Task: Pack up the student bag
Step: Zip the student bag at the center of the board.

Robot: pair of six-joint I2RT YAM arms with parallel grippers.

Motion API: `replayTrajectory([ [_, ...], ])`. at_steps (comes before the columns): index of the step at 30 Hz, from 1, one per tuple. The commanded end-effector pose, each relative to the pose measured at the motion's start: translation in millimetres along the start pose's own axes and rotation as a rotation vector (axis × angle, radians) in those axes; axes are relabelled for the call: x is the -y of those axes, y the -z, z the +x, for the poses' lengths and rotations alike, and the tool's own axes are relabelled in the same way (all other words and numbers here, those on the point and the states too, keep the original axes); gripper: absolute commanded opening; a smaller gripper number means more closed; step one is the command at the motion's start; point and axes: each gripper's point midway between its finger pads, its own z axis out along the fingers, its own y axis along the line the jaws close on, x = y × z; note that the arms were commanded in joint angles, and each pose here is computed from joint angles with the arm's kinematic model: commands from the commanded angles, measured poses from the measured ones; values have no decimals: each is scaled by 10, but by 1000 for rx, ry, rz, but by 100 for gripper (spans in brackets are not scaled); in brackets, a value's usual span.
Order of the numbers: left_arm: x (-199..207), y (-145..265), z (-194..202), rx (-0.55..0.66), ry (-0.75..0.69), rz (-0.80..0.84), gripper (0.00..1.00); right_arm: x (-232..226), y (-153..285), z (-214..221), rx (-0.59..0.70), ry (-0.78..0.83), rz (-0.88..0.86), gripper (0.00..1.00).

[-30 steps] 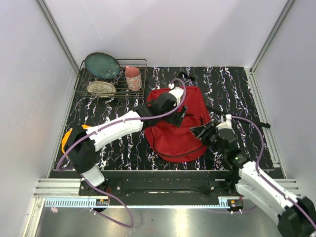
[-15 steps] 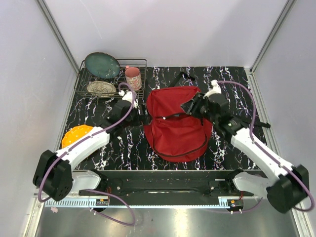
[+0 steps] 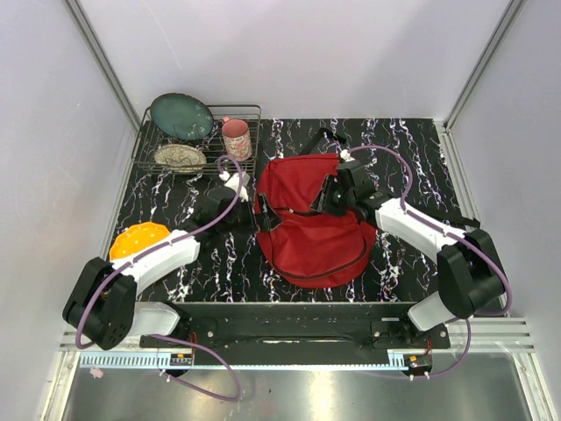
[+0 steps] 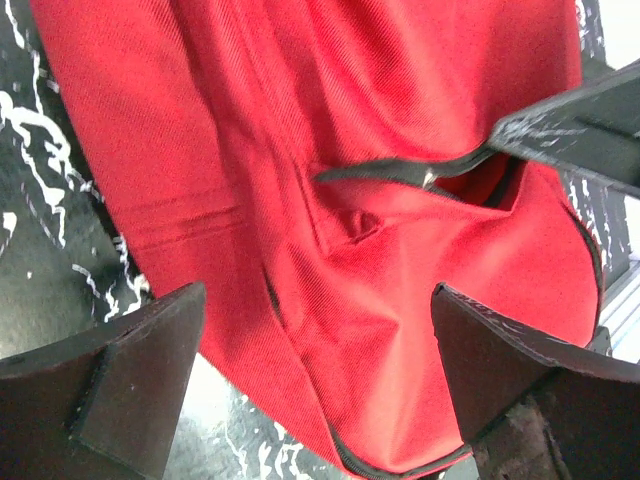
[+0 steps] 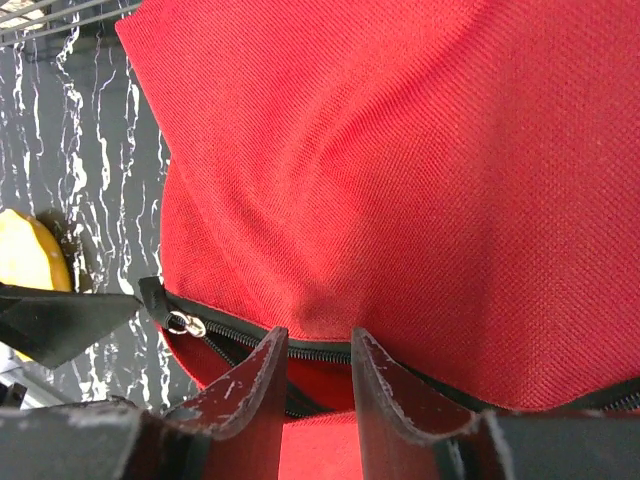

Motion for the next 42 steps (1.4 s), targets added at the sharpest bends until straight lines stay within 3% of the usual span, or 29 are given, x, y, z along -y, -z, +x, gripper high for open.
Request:
replayTrajectory([
  [1, 58, 83, -47, 61, 13, 43, 99, -98, 135, -103, 47, 125, -14, 39],
  [6, -60, 158, -11, 86, 28, -1, 99, -537, 317, -352, 127, 256, -126, 45],
  [15, -239, 279, 121, 77, 2, -71, 99, -1035, 68, -94, 31, 513, -177, 48],
  [26, -320, 378, 123, 101, -2, -106, 99, -975, -354, 227, -86, 715, -108, 50],
  [35, -373, 394, 163, 89, 2, -123, 99, -831, -536, 137, -64, 782, 1, 51],
  [39, -358, 380, 161, 85, 3, -117, 99, -804, -612, 89, -42, 766, 38, 48],
  [42, -363, 369, 168, 76, 2, -118, 99, -793, -653, 91, -39, 756, 46, 35],
])
